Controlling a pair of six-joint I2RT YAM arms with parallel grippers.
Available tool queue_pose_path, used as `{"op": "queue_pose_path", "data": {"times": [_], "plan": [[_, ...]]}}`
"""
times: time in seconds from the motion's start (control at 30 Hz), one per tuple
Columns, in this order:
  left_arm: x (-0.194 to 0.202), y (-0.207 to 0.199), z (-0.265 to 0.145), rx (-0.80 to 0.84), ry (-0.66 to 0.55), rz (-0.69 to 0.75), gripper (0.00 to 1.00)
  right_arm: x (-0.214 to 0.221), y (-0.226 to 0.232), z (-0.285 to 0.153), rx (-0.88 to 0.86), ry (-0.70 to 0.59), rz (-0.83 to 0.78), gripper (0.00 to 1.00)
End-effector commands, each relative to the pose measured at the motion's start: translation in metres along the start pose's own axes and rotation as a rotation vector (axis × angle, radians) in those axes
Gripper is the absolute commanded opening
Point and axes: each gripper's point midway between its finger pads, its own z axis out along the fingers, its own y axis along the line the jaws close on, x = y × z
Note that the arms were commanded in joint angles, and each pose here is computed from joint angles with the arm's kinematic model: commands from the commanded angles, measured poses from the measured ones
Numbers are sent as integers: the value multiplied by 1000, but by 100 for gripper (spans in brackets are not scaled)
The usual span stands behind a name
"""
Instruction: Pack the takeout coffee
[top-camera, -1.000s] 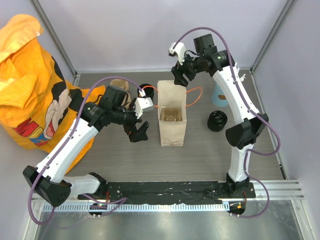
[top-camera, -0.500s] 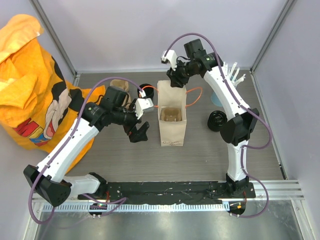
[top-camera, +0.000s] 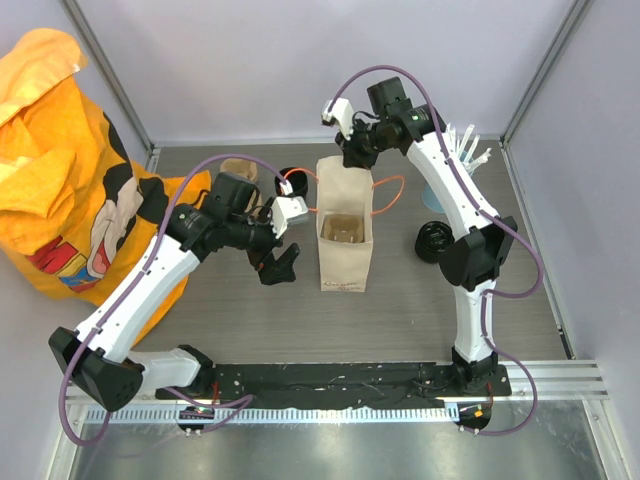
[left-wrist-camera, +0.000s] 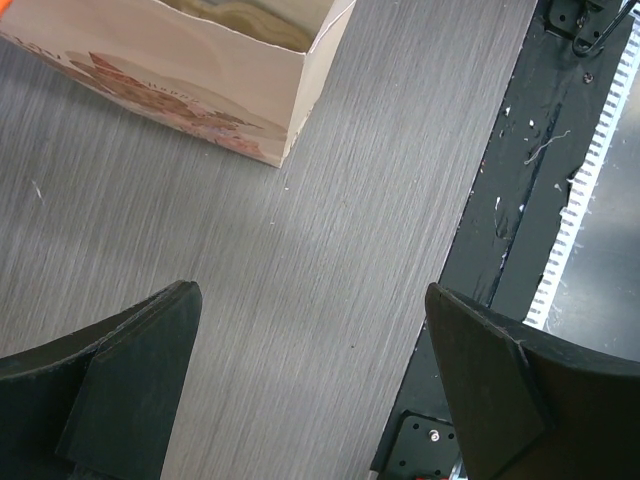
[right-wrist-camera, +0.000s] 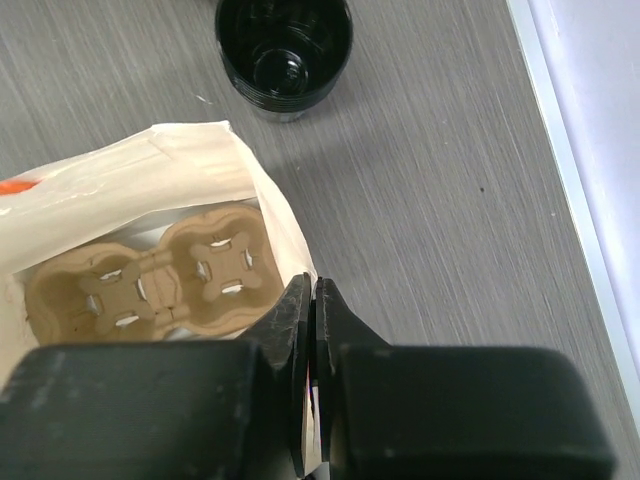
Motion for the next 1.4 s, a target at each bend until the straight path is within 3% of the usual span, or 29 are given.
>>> {"op": "queue_pose_path", "data": {"times": [0.0,0.43,0.73,1.13,1.2,1.33,1.37], "plan": [[-5,3,1,-6,-16,15,100,-18,-24,-21,137,-31,12,6],[-7,5,-1,-25,-22,13,100,-1,-107,-42,472,-47,200,1],[-9,7,-1,-35,-22,9,100,38,-161,-65,657,-36,345,1],[-11,7,-2,-36,-28,10,100,74,-197,-107,820,-27,446,1],[-13,8,-2,-38,-32,13,100,76,-195,-106,818,-21,449,4],[-12,11,-2,-53,-29,11,100,79,-191,-104,803,-10,443,22],[-12,11,-2,-56,-29,10,100,79,-191,-105,804,-8,440,31]]}}
